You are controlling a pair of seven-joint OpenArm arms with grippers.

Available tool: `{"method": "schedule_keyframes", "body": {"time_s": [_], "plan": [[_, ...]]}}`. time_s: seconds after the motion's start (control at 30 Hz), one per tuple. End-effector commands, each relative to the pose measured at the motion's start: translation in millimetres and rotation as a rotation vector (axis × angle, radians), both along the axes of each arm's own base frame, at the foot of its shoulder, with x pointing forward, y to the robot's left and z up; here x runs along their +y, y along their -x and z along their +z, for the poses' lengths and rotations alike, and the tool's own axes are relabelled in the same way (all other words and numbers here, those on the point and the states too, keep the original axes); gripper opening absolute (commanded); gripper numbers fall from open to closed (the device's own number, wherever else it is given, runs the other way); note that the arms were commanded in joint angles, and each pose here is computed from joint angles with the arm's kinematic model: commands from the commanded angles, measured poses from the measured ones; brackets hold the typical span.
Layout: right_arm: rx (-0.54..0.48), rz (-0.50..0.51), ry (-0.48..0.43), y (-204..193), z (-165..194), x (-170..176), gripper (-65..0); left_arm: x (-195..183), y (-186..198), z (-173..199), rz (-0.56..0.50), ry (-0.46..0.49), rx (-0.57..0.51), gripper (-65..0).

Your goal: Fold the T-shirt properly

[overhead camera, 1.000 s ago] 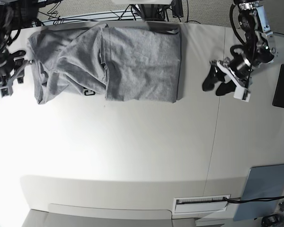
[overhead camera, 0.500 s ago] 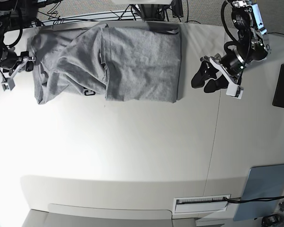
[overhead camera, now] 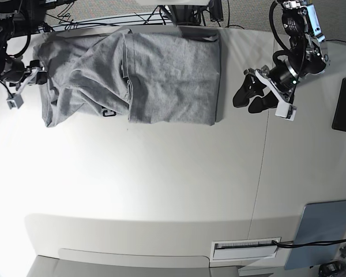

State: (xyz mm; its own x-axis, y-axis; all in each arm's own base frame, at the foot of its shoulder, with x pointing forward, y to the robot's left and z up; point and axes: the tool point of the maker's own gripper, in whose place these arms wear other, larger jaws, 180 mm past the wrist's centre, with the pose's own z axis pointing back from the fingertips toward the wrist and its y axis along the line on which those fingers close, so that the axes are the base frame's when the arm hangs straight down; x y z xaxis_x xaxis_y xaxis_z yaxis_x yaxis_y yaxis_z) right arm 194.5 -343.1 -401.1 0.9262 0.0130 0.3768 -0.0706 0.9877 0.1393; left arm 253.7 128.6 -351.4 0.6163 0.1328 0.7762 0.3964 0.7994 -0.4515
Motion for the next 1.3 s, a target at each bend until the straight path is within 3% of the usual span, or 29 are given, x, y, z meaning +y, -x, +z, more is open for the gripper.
{"method": "schedule_keyframes", "body": {"time_s": [0.0, 0.2, 0.5, 0.63, 0.73, 0.9, 1.27], "plan": [[-0.038, 0.01, 0.029, -10, 12, -8, -41.8, 0, -5, 13, -0.002, 0.016, -0.05, -30.5], [-0.06, 0.009, 0.031, -13, 13, -9, -41.8, 0, -5, 13, -0.002, 0.015, -0.049, -30.5], [-0.078, 0.114, 0.051, -17, 23, -10, -41.7, -3, -4, 11, -0.006, 0.018, -0.037, -30.5], [-0.1, 0.138, 0.071, -23, 31, -16, -32.4, -4, -2, 8, -0.015, 0.013, -0.021, -30.5], [-0.121, 0.137, 0.092, -26, 31, -18, -32.3, -4, -2, 8, -0.015, 0.013, -0.021, -30.5], [-0.075, -0.034, 0.156, -22, 27, -41, -32.3, -4, -2, 8, -0.015, 0.013, -0.021, -30.5], [-0.065, -0.021, 0.073, -16, 12, -16, -32.4, -4, -2, 8, -0.015, 0.013, -0.021, -30.5]]}}
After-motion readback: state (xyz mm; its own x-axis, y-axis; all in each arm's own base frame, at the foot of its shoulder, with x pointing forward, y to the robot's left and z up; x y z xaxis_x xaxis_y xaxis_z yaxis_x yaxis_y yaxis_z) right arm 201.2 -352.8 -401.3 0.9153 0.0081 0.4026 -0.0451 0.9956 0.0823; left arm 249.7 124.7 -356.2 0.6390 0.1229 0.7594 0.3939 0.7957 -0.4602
